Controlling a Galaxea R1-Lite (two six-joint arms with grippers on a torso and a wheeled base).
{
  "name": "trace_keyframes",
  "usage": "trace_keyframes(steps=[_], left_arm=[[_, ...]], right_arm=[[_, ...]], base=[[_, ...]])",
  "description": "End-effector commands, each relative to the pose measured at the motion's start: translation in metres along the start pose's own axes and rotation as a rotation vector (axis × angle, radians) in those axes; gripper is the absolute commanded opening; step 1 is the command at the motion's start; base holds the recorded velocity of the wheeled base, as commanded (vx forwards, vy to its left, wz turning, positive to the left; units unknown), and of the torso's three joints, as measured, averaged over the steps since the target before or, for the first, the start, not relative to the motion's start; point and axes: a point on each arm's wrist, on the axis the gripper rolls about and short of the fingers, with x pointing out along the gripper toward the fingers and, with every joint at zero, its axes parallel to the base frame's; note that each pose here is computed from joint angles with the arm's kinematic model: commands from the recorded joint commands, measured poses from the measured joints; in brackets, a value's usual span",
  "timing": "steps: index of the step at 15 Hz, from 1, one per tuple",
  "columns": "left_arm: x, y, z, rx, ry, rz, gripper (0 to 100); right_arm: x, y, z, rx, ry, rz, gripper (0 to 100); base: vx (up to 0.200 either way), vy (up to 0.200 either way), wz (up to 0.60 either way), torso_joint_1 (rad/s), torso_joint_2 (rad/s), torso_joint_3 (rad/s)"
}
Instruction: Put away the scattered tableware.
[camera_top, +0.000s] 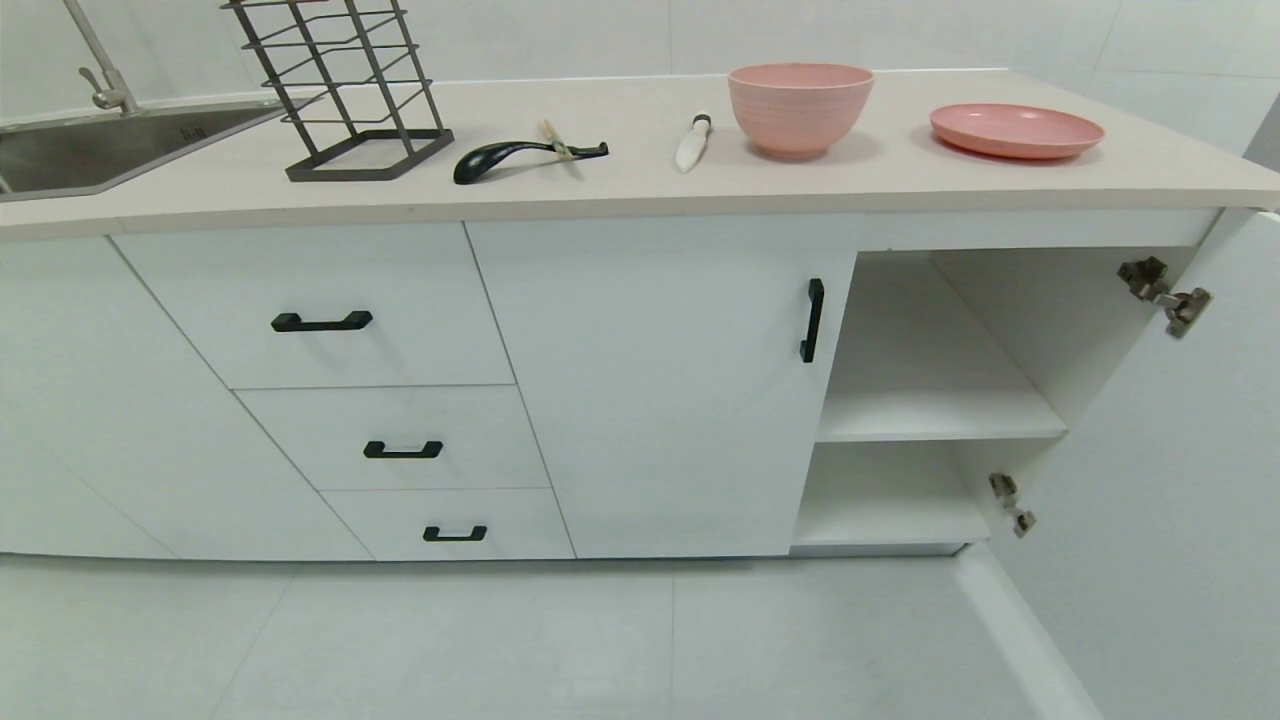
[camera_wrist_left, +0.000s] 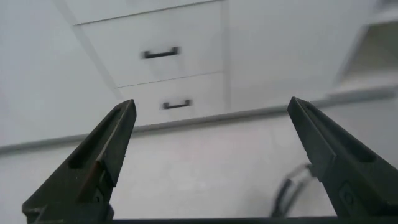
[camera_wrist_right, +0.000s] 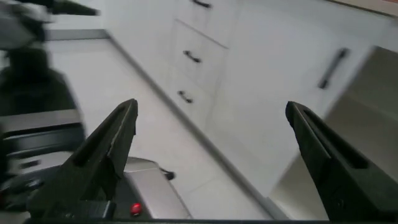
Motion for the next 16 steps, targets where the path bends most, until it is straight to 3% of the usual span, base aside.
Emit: trace_keyframes(steps=[1, 2, 3, 4, 5, 7, 8, 11, 13, 16], left_arm=[[-0.002, 0.0, -0.003, -0.024, -0.021, 0.049, 100], [-0.002, 0.0, -0.003, -0.027, -0.015, 0.048, 100], [-0.002, 0.0, -0.005, -0.029, -0.001, 0.035, 100], [-0.002, 0.0, -0.005, -0.03, 0.0, 0.022, 100], [-0.002, 0.0, -0.005, -0.038, -0.001, 0.022, 100], [-0.002, 0.0, -0.005, -0.091, 0.0, 0.022, 100], [-0.002, 0.0, -0.005, -0.096, 0.0, 0.022, 100], [-0.002, 0.0, -0.005, -0.091, 0.001, 0.024, 100], [-0.002, 0.0, -0.006, -0.068, 0.002, 0.024, 100], [-0.002, 0.0, -0.006, -0.078, 0.002, 0.022, 100]], right_arm=[[-0.002, -0.004, -0.007, 0.031, 0.071, -0.292, 100], [-0.005, -0.007, -0.015, 0.077, 0.163, -0.49, 100], [-0.009, -0.007, -0.03, 0.142, 0.316, -0.659, 100], [-0.012, -0.007, -0.034, 0.157, 0.394, -0.806, 100], [-0.012, -0.008, -0.034, 0.159, 0.382, -0.825, 100], [-0.012, -0.007, -0.034, 0.203, 0.363, -0.82, 100], [-0.012, -0.007, -0.034, 0.231, 0.353, -0.827, 100], [-0.012, -0.007, -0.034, 0.234, 0.351, -0.827, 100], [-0.012, -0.008, -0.034, 0.235, 0.351, -0.829, 100], [-0.012, -0.008, -0.034, 0.25, 0.344, -0.85, 100]], base=[[0.0, 0.0, 0.0, 0.0, 0.0, 0.0], [0.0, 0.0, 0.0, 0.0, 0.0, 0.0], [0.0, 0.0, 0.0, 0.0, 0.0, 0.0], [0.0, 0.0, 0.0, 0.0, 0.0, 0.0], [0.0, 0.0, 0.0, 0.0, 0.0, 0.0], [0.0, 0.0, 0.0, 0.0, 0.0, 0.0], [0.0, 0.0, 0.0, 0.0, 0.0, 0.0], [0.0, -0.067, 0.0, 0.002, 0.0, -0.001], [0.0, -0.2, 0.0, 0.0, 0.0, 0.0], [0.133, -0.133, 0.0, 0.0, 0.0, 0.003]])
